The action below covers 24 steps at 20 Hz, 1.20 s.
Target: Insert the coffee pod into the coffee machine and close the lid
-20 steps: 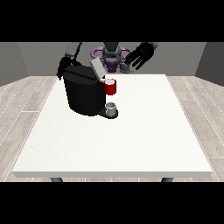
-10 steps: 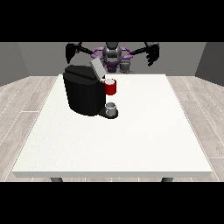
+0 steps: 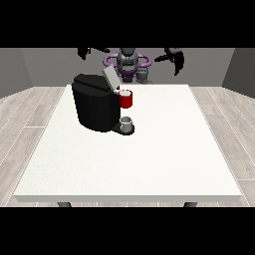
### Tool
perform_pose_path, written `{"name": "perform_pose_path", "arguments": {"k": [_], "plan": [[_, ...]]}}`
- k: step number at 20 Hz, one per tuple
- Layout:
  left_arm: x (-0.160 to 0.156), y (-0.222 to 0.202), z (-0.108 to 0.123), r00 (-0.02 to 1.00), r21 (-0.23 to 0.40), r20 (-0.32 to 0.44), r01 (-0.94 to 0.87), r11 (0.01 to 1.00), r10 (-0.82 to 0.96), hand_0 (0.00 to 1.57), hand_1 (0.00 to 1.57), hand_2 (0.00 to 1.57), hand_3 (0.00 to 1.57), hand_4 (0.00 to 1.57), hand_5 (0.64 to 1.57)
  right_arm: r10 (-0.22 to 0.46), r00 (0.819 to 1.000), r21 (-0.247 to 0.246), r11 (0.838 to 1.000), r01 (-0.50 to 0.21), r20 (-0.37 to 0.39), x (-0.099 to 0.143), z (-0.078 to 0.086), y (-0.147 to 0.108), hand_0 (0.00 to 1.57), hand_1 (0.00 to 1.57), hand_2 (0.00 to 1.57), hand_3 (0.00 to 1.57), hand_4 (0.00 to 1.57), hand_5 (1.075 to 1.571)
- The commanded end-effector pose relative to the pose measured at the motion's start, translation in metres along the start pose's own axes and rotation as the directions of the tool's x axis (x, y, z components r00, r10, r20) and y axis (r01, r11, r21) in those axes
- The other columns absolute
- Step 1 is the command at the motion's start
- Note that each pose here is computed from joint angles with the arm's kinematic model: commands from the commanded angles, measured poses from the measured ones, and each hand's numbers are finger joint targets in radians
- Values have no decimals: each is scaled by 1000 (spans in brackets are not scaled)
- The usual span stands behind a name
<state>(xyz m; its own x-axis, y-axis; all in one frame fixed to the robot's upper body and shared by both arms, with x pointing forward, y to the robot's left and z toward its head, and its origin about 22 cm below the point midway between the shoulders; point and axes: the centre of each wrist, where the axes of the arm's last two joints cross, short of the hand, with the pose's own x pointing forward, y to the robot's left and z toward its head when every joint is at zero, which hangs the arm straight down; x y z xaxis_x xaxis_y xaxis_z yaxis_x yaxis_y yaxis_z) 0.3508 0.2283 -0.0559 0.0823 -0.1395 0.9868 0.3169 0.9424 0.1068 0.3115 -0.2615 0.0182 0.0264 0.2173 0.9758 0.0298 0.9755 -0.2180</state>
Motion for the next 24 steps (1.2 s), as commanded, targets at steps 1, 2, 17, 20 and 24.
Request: {"name": "perform_pose_path", "arguments": {"k": [1, 2, 17, 20, 24], "plan": [[-2, 1, 12, 999, 3, 5, -34, 999, 34, 0, 0, 0, 0, 429, 1571, -21, 999, -26, 999, 20, -29, 23, -15, -17, 0, 0, 0, 0, 0, 1571], [9, -5, 3, 999, 6, 10, -32, 999, 31, 0, 0, 0, 0, 457, 1571, -35, 999, -28, 999, 35, -20, 25, -22, -21, 0, 0, 0, 0, 0, 1571], [36, -8, 35, 985, 33, 173, 18, 999, -23, 0, 0, 0, 0, 323, 1571, -147, 988, -23, 989, 147, -38, 35, -58, -37, 0, 0, 0, 0, 56, 1571], [43, 12, 53, 990, 49, 135, 25, 999, -31, 0, 0, 0, 0, 301, 1571, -147, 986, 23, 989, 149, -74, 33, -57, -11, 0, 0, 0, 0, 0, 1571], [58, -21, 46, 982, 54, 185, 17, 998, -27, 0, 0, 0, 0, 374, 1571, -136, 991, 42, 990, 137, -19, 42, -70, 7, 0, 0, 0, 0, 0, 1571]]}}
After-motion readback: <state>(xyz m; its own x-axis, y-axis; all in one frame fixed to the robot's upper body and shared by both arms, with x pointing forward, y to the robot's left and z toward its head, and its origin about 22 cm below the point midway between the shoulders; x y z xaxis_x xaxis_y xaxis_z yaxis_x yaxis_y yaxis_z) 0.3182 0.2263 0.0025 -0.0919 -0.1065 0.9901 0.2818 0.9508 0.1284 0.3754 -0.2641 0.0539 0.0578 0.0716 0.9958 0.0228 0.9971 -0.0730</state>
